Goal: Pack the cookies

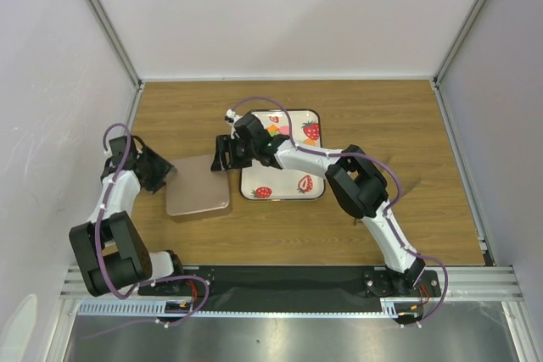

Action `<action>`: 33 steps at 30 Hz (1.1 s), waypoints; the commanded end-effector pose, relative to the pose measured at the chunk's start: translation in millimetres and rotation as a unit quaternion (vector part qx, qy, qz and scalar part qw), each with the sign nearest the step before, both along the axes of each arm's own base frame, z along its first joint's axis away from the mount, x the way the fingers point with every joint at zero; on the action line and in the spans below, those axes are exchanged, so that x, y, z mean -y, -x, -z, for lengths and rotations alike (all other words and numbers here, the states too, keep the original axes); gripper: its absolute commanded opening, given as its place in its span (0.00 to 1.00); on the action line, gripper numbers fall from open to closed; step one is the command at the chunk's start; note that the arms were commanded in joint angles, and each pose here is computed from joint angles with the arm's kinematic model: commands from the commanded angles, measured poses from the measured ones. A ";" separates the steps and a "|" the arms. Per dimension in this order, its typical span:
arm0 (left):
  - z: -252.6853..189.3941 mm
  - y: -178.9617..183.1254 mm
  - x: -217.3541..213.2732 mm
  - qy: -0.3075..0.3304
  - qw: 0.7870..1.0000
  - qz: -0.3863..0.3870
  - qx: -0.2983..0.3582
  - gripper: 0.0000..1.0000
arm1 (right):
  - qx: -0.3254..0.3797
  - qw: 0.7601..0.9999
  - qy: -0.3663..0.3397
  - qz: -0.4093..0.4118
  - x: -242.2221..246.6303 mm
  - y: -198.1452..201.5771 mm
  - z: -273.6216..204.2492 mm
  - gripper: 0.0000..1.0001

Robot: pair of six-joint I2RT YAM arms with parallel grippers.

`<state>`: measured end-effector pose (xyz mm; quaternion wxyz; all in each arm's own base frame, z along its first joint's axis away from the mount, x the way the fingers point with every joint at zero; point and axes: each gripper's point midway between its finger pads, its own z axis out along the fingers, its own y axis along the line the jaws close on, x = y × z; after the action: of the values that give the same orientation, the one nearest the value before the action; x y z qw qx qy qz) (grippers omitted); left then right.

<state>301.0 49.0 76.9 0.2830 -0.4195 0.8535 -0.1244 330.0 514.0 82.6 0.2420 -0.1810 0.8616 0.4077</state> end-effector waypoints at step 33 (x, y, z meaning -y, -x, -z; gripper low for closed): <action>44.0 -6.6 -7.4 -0.004 0.999 -0.013 -0.051 0.58 | -0.017 0.999 0.035 -0.012 -2.7 6.1 18.4 0.69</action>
<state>326.9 57.0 64.7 0.2878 -0.4187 0.8522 -0.1247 329.5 515.4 71.7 0.2246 -0.1861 0.8742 0.3881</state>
